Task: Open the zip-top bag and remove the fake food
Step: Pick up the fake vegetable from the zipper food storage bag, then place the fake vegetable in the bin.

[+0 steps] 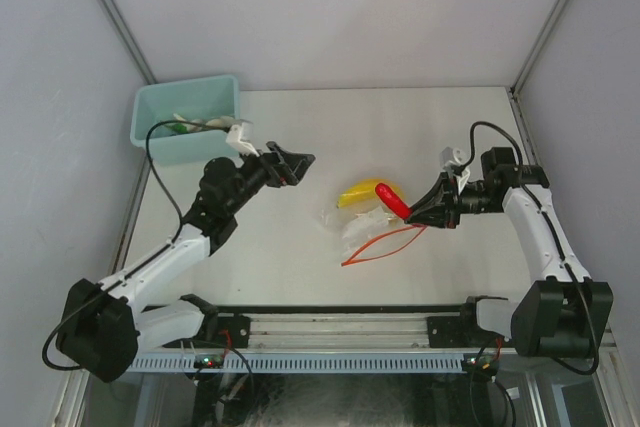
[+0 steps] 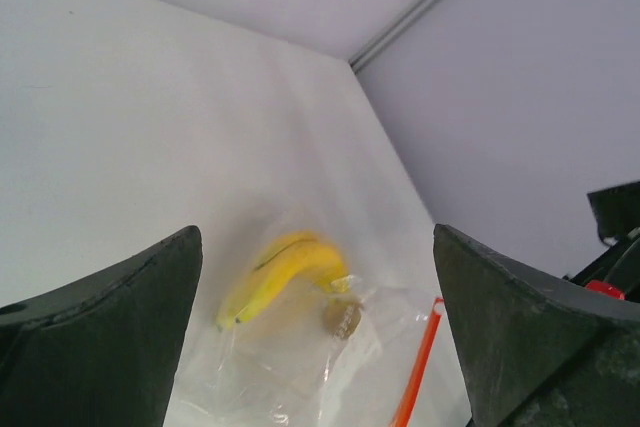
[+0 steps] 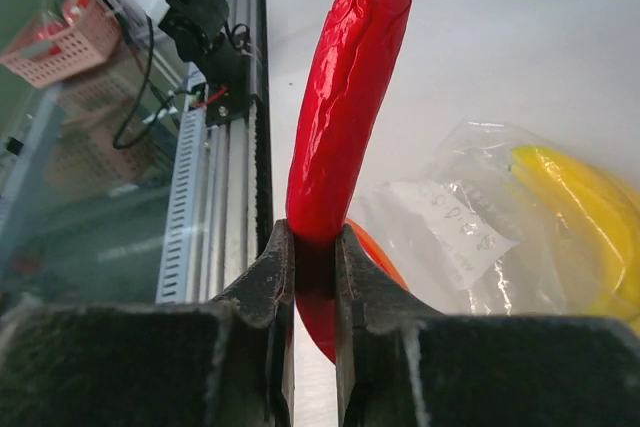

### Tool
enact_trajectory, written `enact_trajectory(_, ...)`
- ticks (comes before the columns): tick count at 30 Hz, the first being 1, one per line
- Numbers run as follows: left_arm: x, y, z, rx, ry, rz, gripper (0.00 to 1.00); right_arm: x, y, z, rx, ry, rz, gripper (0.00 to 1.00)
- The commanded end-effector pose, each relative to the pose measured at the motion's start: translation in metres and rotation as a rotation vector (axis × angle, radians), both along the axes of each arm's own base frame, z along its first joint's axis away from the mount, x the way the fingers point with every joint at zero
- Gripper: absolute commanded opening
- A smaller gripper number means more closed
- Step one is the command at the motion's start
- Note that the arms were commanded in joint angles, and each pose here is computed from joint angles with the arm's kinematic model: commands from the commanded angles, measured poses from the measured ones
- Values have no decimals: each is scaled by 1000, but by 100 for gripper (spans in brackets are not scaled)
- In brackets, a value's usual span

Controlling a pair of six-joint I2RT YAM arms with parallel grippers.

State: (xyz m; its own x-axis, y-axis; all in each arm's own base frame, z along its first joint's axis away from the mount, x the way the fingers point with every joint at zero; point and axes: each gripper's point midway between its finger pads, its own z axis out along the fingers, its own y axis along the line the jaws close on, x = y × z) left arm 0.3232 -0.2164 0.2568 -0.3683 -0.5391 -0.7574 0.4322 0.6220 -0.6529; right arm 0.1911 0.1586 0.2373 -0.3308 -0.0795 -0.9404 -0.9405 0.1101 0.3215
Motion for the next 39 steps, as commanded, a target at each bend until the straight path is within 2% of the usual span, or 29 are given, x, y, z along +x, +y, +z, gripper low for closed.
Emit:
enact_trajectory(1,0,9,34,-223,-31,33,100,13,1,28,74,106,-22,0)
enact_trajectory(5,-2,11,45,-282,-26,55,99,29,-2,26,42,259,-81,0)
enact_trajectory(8,-5,4,50,-332,-7,75,98,37,-2,25,40,301,-98,0)
enact_trajectory(13,-10,-32,39,-398,94,70,96,47,-4,23,30,329,-127,0)
enact_trajectory(20,-13,-93,46,-465,200,6,93,62,-7,12,-7,372,-187,0)
enact_trajectory(30,-22,-171,45,-482,323,-131,90,69,3,0,-84,331,-211,0)
enact_trajectory(35,-24,-191,41,-460,371,-161,89,74,9,-2,-114,286,-218,0)
enact_trajectory(39,-26,-202,39,-450,391,-187,84,76,16,-4,-136,254,-211,0)
